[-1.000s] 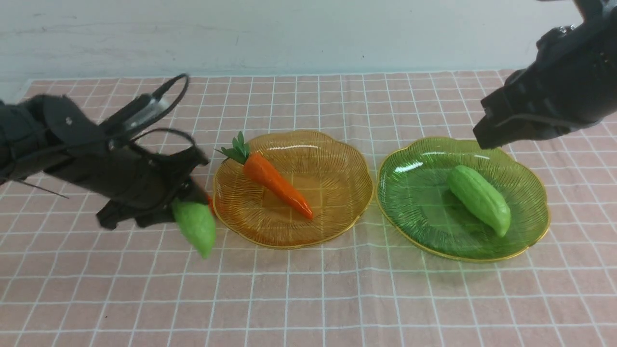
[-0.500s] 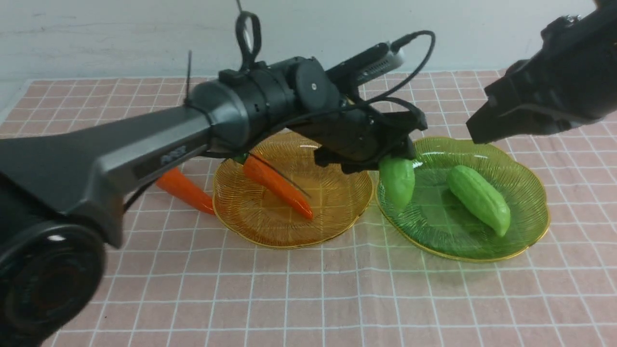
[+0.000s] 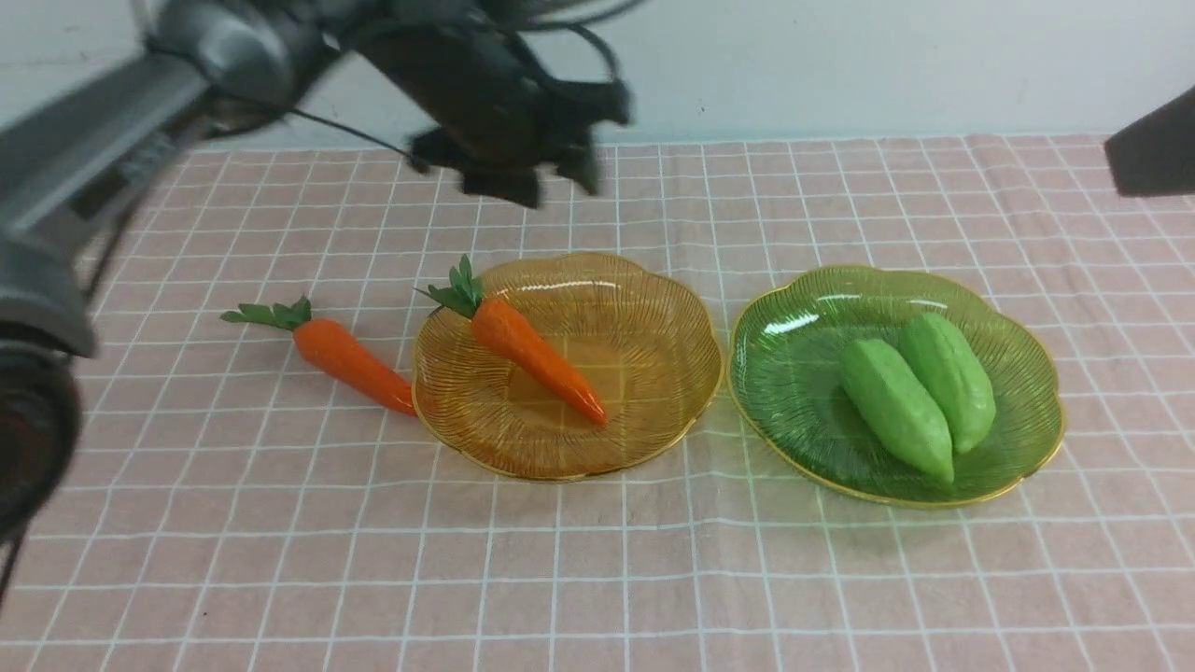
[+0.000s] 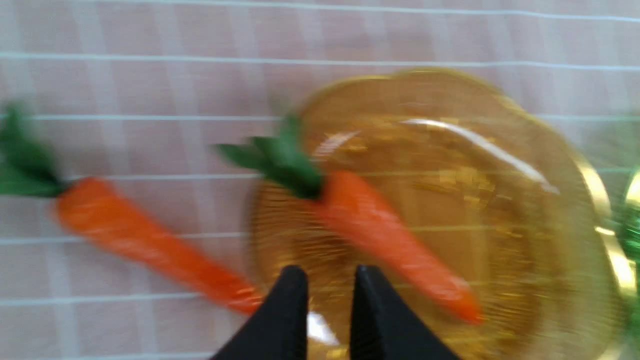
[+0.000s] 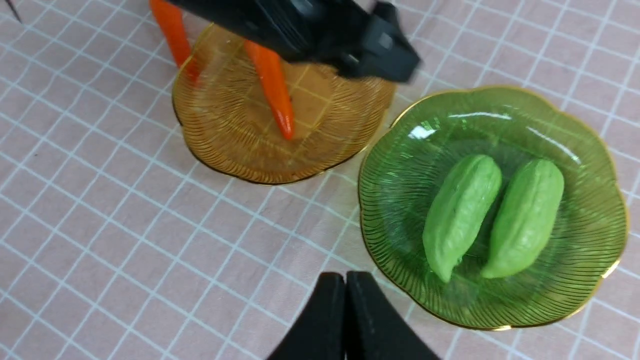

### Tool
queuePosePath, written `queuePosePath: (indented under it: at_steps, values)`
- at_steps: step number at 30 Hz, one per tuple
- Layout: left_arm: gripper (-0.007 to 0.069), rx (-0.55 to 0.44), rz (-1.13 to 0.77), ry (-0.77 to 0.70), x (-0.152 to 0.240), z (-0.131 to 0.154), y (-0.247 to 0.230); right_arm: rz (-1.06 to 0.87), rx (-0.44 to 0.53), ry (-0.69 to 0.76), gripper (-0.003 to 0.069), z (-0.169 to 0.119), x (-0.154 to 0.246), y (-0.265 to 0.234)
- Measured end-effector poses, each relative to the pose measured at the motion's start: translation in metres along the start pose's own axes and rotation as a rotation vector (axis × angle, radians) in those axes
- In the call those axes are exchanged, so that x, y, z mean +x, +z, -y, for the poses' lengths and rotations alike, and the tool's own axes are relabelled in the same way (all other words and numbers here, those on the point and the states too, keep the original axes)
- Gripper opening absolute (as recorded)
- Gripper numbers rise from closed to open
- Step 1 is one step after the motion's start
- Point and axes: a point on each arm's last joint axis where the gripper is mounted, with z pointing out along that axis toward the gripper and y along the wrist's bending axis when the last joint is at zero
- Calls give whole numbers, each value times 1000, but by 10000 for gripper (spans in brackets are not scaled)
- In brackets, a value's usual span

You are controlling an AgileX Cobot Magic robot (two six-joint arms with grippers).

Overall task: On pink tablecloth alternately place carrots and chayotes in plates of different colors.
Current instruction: 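Pick up the carrot and put it on the nearest plate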

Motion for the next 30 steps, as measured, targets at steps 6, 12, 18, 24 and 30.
queuePosePath:
  at_steps: [6, 12, 18, 24, 30]
  values:
    - [15, -232, -39, -129, -5, -90, -26, -14, -2, 5, -15, 0, -1, 5]
    - [1, -276, -153, -281, 15, -121, 0, -53, -5, 11, -15, 1, 4, 15]
    - [129, -310, -253, -393, 28, -139, 46, -108, -8, 20, -15, 3, 11, 30]
    - [375, -322, -223, -463, 28, -149, 74, -115, -10, 22, -15, 3, 12, 32]
    - [513, -325, -150, -553, 28, -160, 105, -114, -31, 49, -15, 1, 12, 32]
